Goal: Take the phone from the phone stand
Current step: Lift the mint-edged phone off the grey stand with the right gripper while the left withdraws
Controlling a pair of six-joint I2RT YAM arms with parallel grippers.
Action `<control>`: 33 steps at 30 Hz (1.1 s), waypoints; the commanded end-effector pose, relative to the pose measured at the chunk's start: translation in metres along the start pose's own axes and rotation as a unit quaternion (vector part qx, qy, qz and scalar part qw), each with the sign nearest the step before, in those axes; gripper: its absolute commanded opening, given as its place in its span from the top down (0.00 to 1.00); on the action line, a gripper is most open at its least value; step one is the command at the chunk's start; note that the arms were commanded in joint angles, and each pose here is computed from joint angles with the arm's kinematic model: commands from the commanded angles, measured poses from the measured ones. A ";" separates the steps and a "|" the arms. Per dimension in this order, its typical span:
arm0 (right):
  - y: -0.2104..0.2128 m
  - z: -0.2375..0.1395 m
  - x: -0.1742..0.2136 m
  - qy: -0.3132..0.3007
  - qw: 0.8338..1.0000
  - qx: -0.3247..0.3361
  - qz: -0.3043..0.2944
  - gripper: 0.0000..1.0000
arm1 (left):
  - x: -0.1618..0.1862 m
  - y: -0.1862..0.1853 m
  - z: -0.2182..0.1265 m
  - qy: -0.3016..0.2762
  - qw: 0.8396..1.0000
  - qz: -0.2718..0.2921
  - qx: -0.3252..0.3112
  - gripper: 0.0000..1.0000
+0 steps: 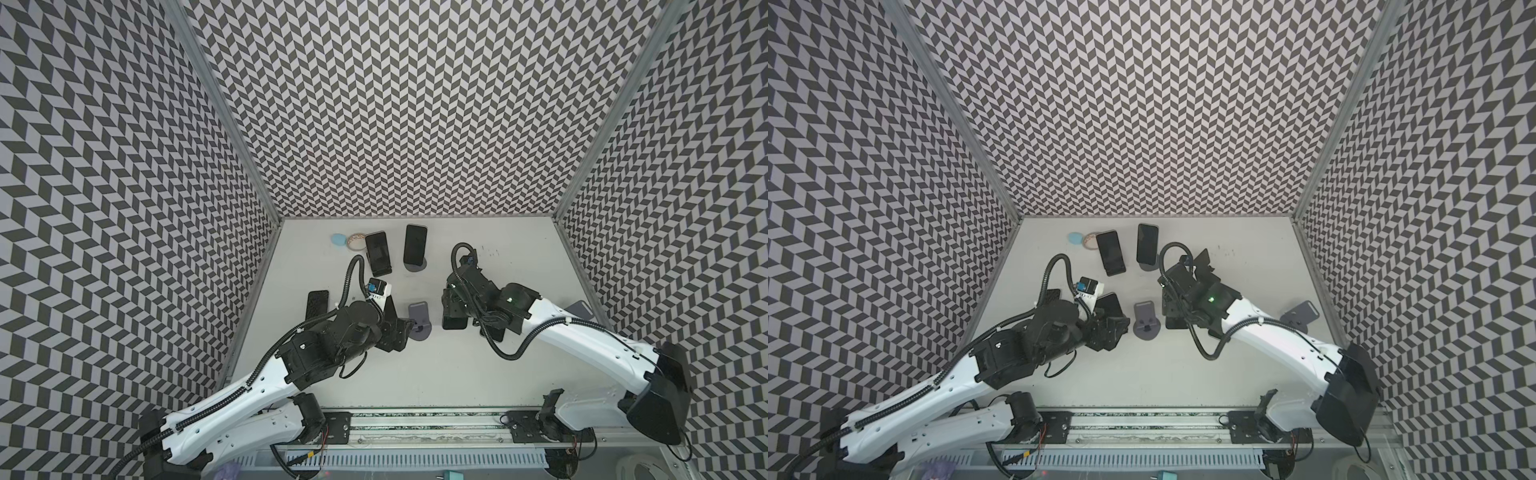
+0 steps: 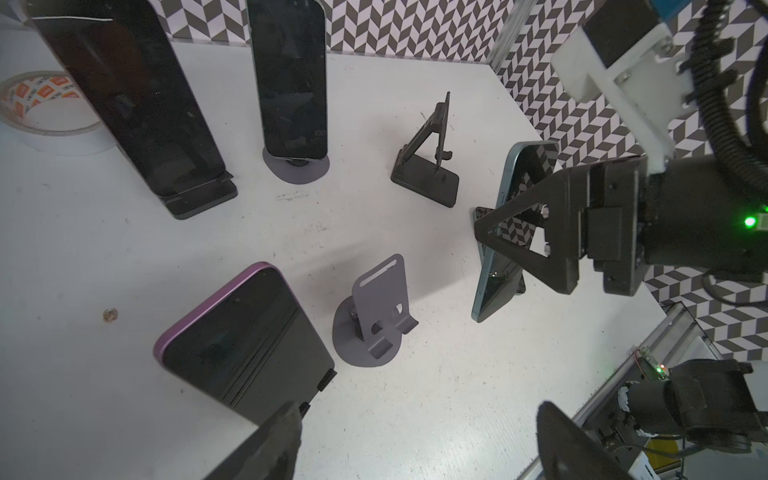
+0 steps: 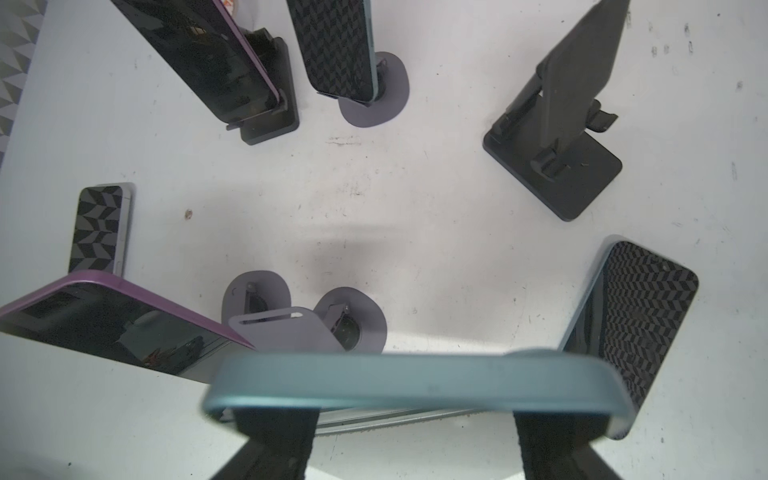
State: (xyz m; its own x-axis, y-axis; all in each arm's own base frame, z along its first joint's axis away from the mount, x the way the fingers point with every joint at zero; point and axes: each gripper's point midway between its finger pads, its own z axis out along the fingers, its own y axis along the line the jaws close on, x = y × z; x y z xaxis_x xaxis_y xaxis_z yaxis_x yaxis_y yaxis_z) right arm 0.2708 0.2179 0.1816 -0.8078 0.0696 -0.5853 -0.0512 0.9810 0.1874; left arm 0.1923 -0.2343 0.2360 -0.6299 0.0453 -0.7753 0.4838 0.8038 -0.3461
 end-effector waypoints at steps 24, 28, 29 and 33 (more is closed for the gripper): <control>-0.020 0.039 0.054 0.117 0.993 -0.027 0.022 0.46 | -0.013 -0.033 0.033 0.012 0.998 0.036 0.057 0.11; -0.020 0.046 0.057 0.129 0.991 -0.022 0.015 0.46 | -0.014 -0.031 0.032 0.013 0.998 0.036 0.055 0.11; -0.021 0.048 0.057 0.130 0.991 -0.023 0.017 0.46 | -0.014 -0.030 0.032 0.013 0.998 0.035 0.055 0.11; -0.023 0.055 0.061 0.146 0.989 -0.024 0.017 0.46 | -0.015 -0.027 0.031 0.010 0.998 0.033 0.052 0.11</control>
State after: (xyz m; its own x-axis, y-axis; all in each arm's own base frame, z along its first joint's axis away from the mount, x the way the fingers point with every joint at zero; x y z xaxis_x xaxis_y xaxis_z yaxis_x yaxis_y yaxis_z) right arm 0.2423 0.1971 0.0895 -0.9536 0.0401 -0.2983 -0.0184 0.9815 0.1907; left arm 0.2055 -0.2742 0.2232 -0.6333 0.1333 -0.7624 0.5681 0.7491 -0.3409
